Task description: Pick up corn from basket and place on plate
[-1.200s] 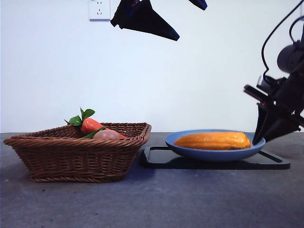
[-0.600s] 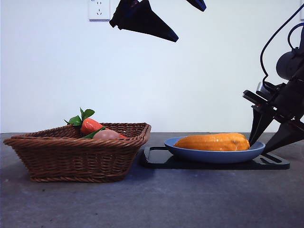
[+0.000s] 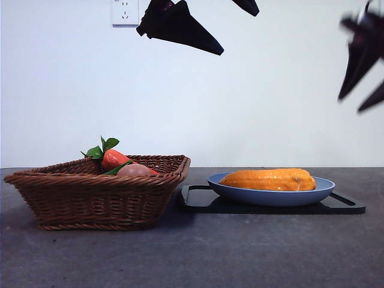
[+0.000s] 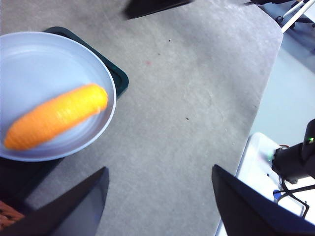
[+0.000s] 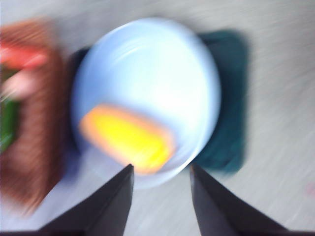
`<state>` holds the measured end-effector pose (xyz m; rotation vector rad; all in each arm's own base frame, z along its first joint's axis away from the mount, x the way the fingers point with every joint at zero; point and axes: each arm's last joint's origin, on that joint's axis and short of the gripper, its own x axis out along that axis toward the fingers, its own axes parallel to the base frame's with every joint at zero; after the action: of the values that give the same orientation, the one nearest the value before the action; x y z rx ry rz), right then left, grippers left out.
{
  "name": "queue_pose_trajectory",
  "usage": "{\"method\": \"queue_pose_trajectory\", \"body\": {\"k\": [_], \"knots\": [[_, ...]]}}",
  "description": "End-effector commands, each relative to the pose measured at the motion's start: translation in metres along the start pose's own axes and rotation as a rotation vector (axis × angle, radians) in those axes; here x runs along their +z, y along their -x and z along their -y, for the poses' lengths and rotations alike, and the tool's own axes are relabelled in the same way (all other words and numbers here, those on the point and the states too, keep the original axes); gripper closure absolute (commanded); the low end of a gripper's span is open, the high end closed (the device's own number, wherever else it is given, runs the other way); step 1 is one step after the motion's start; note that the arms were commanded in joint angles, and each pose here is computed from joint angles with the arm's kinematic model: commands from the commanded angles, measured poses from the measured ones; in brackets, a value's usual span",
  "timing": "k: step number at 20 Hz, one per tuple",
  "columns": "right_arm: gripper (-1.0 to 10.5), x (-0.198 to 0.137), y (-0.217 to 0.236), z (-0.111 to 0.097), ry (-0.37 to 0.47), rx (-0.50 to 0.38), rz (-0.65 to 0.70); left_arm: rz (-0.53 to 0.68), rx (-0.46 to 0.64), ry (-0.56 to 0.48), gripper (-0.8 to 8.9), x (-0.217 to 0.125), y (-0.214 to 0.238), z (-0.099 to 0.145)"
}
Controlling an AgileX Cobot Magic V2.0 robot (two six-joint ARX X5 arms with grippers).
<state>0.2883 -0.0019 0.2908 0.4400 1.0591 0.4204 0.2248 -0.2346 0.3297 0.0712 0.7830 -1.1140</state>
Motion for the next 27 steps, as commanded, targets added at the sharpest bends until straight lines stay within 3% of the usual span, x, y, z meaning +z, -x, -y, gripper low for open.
{"method": "queue_pose_trajectory", "body": {"k": [1,5,9,13,27], "knots": [[7.6,-0.016,0.031,-0.026,0.134,0.054,-0.002,0.006,-0.006,-0.014,4.76,0.005,0.002,0.004],[7.6,-0.054,0.072,-0.061,0.253,0.078,0.018,-0.032,0.006,0.009,4.95,0.001,0.004,0.0],[7.9,-0.083,0.095,-0.078,0.314,0.098,0.007,-0.041,0.011,0.019,5.82,0.0,0.004,-0.002],[9.5,-0.101,0.101,-0.085,0.394,0.12,-0.012,-0.056,0.011,0.025,7.95,-0.001,0.004,-0.002],[9.5,-0.101,0.099,-0.087,0.403,0.128,-0.011,-0.031,0.01,0.014,8.06,0.001,0.004,-0.002]]}}
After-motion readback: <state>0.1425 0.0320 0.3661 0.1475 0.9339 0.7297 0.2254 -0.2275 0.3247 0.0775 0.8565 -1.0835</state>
